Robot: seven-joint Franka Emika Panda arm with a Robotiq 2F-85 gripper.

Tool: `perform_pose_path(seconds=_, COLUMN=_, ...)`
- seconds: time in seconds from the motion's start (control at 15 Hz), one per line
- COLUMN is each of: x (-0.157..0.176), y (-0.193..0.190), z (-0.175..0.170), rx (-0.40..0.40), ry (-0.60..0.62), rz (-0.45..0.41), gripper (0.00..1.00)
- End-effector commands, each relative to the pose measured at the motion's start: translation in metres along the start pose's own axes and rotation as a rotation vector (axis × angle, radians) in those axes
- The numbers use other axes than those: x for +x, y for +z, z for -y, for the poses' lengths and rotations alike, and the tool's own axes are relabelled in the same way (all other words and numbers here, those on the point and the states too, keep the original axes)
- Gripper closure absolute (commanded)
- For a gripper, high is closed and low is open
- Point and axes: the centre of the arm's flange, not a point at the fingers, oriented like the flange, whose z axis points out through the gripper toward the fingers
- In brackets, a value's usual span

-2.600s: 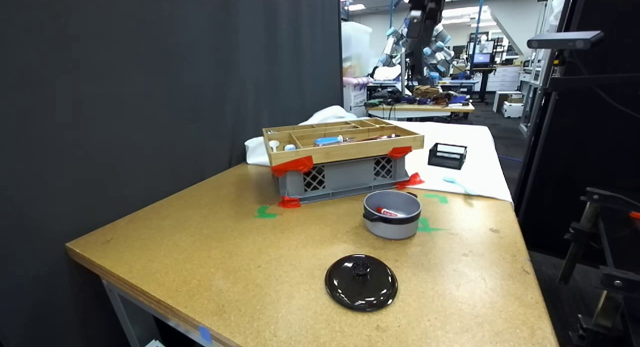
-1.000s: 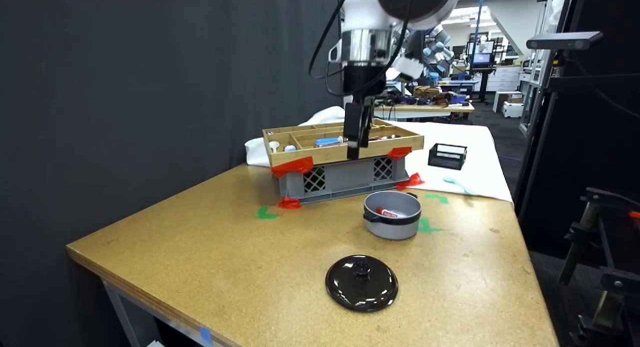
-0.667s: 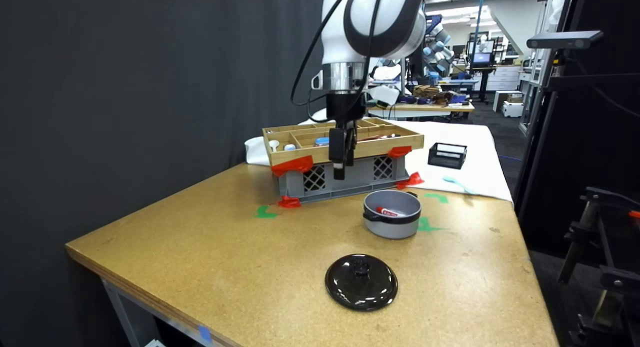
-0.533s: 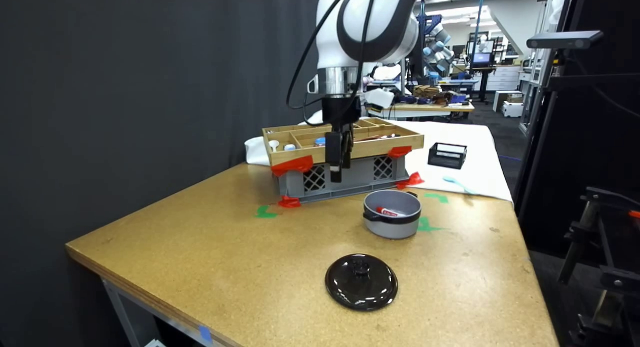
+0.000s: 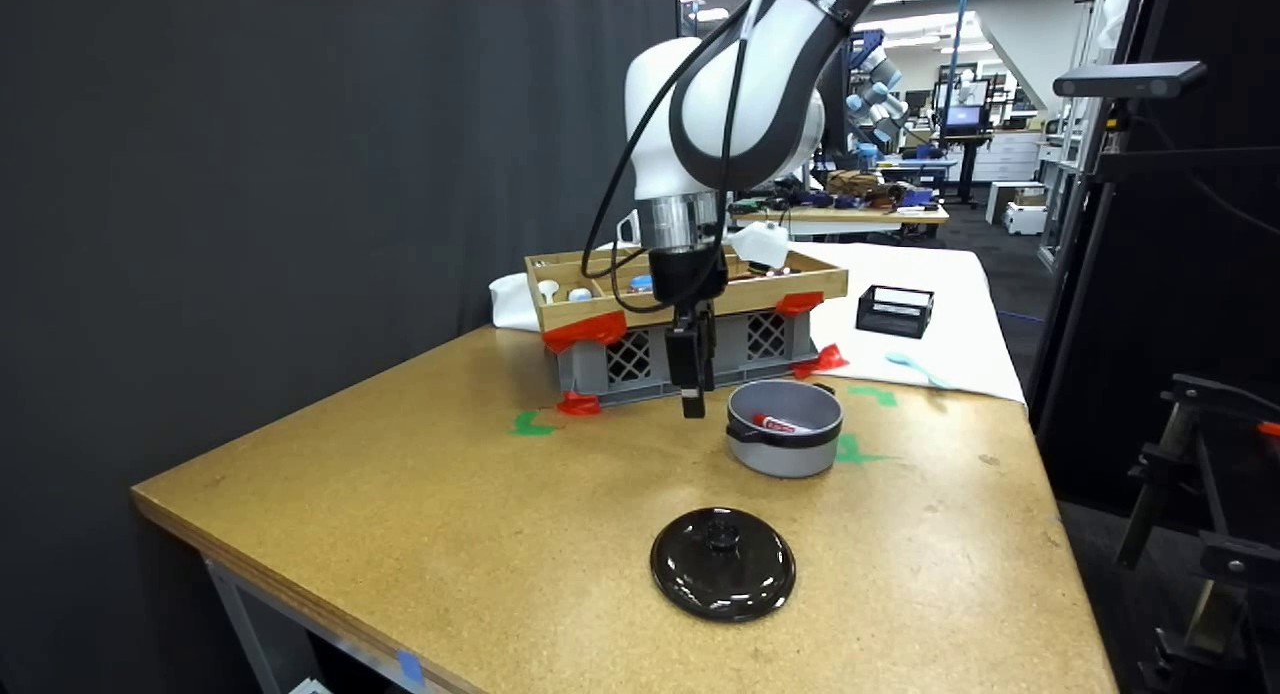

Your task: Move the gray pot closer to the blue spoon

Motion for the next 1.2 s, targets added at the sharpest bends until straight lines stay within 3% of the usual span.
perform_pose_path(seconds=0.0, x=0.001, y=0.01, z=-0.003, rx=-0.002, ry=-0.021, rz=0.021, gripper=0.57)
perform_pose_path(seconds=0.4, x=0.001, y=0.024, z=0.005, rx=0.012, ry=-0.049, rz=0.038, gripper=0.99)
perform_pose_path(seconds=0.73, x=-0.008, y=0.026, z=0.018, rx=0.022, ry=-0.063, rz=0.045, gripper=1.0)
perform_pose_path(seconds=1.13, x=-0.05, y=0.038, z=0.01, rx=0.026, ry=-0.009, rz=0.063, gripper=1.0)
